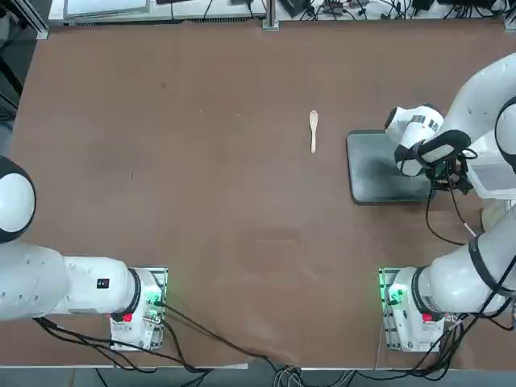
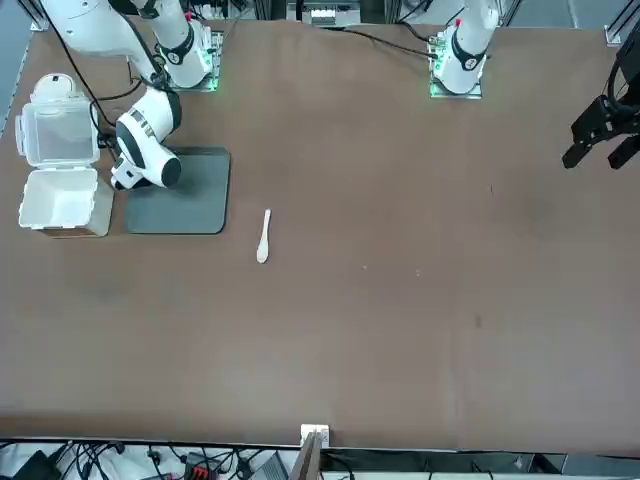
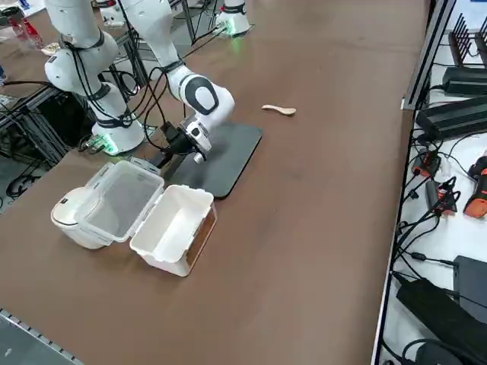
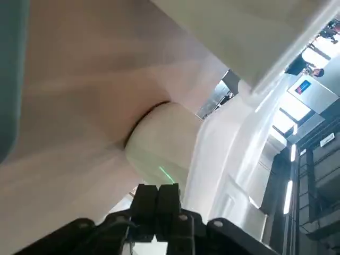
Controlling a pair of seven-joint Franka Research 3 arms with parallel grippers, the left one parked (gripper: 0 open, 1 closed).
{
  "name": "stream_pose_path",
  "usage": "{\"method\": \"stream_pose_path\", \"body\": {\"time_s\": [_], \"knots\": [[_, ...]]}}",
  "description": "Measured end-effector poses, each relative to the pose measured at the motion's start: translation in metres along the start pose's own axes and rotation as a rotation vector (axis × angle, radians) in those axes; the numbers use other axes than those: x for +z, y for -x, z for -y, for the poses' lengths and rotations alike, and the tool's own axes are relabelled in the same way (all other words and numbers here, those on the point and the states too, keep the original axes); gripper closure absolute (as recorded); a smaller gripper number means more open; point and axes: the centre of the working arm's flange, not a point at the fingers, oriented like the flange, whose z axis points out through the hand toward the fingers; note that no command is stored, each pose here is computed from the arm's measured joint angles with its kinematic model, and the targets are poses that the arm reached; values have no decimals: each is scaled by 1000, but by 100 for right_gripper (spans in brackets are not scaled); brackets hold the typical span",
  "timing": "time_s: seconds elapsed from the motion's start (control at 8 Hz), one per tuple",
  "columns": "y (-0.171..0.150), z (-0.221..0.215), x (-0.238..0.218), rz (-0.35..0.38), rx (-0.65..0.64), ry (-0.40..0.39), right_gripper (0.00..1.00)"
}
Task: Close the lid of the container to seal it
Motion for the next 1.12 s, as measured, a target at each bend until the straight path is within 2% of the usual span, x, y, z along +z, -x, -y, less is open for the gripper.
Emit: {"method": "stream_pose_path", "body": {"time_s": [1.12], "knots": [[1,3,-14,-37,-9,51,99]]}}
